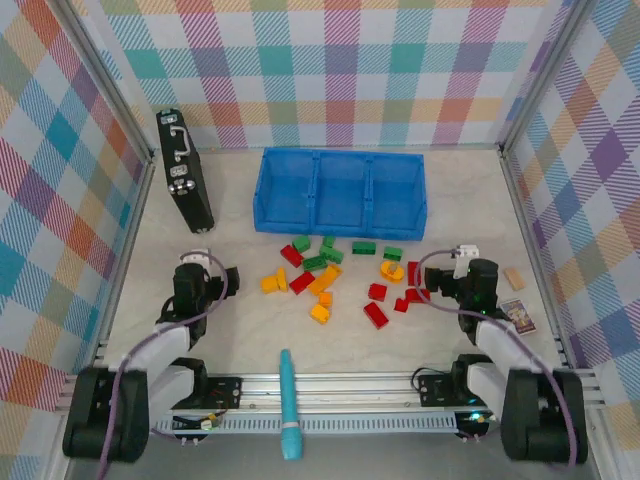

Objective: Sort the legos into containers by color
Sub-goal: Pick up the lego from the middle-right of the table.

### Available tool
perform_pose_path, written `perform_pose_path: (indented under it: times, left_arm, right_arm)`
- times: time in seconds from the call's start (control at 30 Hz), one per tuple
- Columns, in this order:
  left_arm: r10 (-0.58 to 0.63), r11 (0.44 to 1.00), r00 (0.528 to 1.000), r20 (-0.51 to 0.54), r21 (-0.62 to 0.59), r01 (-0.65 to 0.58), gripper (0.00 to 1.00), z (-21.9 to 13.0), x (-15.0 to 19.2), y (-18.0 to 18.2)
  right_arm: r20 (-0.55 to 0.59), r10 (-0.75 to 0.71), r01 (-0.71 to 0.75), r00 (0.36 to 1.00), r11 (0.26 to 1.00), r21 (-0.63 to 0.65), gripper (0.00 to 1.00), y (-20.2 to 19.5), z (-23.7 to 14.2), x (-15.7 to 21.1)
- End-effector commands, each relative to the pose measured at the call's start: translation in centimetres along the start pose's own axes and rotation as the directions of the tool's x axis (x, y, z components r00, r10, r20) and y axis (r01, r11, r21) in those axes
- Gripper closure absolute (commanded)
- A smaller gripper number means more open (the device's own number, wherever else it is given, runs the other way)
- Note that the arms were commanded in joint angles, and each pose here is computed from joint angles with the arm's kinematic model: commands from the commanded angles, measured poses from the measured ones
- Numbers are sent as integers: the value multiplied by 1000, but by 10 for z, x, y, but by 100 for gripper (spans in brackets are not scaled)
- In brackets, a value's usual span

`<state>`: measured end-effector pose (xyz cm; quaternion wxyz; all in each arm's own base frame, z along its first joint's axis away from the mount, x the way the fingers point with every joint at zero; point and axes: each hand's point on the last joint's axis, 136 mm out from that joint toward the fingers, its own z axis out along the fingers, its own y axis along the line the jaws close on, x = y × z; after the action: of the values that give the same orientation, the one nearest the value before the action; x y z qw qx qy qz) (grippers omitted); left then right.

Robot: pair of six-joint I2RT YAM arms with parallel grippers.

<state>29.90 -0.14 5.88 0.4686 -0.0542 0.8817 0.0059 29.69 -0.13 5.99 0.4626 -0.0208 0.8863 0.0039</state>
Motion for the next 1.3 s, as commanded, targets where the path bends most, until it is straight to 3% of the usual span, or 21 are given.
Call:
perform_pose_path:
  times: [0.0, 1.13, 1.27]
  left_arm:
    - [5, 999, 977, 213, -32, 2, 0, 68, -75, -12]
    - [6, 1000, 977, 211, -31, 1, 0, 69, -75, -13]
    - [51, 996, 979, 198, 63, -64, 0, 63, -87, -32]
  right_arm:
    - [214, 67, -40, 975, 991, -130, 1, 22, 66, -84]
    - [214, 68, -41, 975, 991, -130, 1, 22, 65, -84]
    - [202, 74, -57, 977, 994, -92, 1, 16, 62, -92]
